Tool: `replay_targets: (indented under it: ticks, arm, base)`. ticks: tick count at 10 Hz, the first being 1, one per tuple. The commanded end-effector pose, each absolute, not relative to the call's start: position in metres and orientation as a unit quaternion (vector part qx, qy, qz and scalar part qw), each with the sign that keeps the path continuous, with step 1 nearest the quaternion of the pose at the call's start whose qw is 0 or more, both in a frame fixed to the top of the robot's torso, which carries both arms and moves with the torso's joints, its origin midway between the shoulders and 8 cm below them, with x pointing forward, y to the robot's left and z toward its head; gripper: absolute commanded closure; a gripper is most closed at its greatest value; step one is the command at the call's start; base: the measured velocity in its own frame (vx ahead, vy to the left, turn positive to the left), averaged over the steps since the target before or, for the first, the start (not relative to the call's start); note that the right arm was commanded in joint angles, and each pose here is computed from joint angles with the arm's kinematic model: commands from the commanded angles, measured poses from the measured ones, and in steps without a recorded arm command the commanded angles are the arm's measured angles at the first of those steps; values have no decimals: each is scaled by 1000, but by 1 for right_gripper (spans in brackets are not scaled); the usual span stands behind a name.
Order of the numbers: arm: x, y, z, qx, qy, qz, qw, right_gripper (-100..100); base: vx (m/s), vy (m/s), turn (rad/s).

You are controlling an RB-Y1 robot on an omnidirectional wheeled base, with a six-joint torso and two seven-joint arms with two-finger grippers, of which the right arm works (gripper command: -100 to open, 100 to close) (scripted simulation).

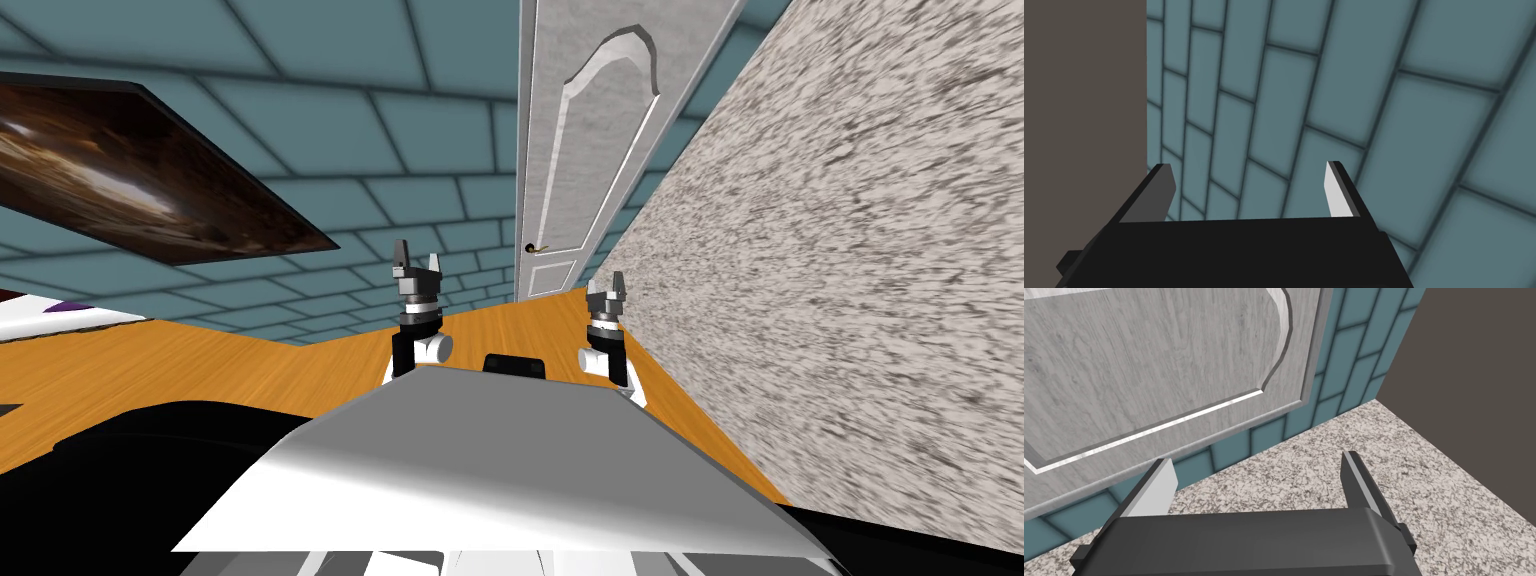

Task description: Pull the door open

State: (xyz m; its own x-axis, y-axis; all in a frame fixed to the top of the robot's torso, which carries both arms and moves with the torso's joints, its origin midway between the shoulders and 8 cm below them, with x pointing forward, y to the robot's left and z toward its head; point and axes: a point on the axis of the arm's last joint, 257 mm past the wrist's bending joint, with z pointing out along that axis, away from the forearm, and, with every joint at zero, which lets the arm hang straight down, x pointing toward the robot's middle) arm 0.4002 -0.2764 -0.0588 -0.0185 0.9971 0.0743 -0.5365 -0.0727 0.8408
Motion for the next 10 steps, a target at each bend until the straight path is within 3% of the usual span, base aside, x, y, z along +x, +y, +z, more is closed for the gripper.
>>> replay_targets:
  ticks: [1, 10]
  arm:
    - [405, -277, -71, 362, 329, 636, 597, -100]
    - [432, -278, -140, 372, 387, 618, 574, -100]
  base:
    - [106, 26, 40]
    - [98, 19, 38]
